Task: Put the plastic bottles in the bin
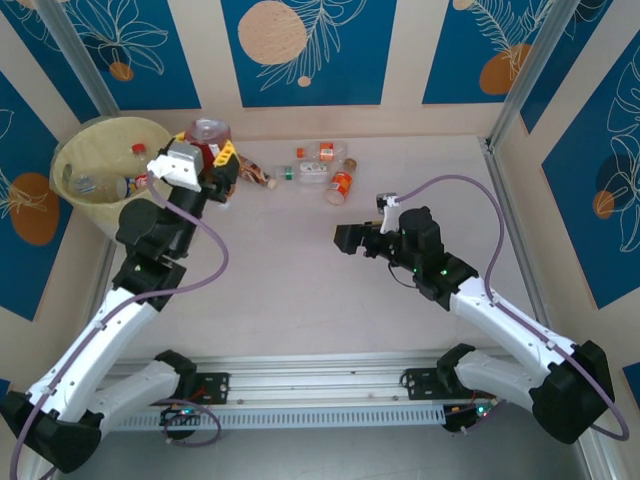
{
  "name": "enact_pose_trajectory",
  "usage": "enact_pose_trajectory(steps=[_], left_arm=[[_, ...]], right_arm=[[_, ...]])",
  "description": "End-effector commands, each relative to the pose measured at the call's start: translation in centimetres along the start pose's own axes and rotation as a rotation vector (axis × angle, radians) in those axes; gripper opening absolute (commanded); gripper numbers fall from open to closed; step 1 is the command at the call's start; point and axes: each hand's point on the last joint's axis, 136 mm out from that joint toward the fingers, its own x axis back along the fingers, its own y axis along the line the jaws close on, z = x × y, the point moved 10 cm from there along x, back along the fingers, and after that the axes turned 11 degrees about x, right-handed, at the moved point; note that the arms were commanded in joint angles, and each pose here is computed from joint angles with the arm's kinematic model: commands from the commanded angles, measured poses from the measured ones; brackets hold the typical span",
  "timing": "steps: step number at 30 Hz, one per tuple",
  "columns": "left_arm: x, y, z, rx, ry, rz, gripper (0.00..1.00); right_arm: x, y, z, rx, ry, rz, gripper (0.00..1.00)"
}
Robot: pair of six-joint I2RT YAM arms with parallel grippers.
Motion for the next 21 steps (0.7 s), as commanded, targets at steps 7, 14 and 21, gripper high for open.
enact_pose_trajectory(steps=[7,14,21], left_arm=[[-3.1,8.3,-3.3,-0.023,-0.053,-0.38,0.0],[-5.2,13.1,-2.9,-0.05,0.027,-0.603,0.0],[-5.7,18.3,0.7,0.253,-0.064,-1.018,0.0]], right_arm=[[0.0,1.4,-1.5,0.06,-0.041,-0.041,1.0],[1.0,1.2,-1.1,0.073,-0.056,-0.001,1.0],[1.2,1.1,-1.1,0.074,-0.065,0.014,1.0]])
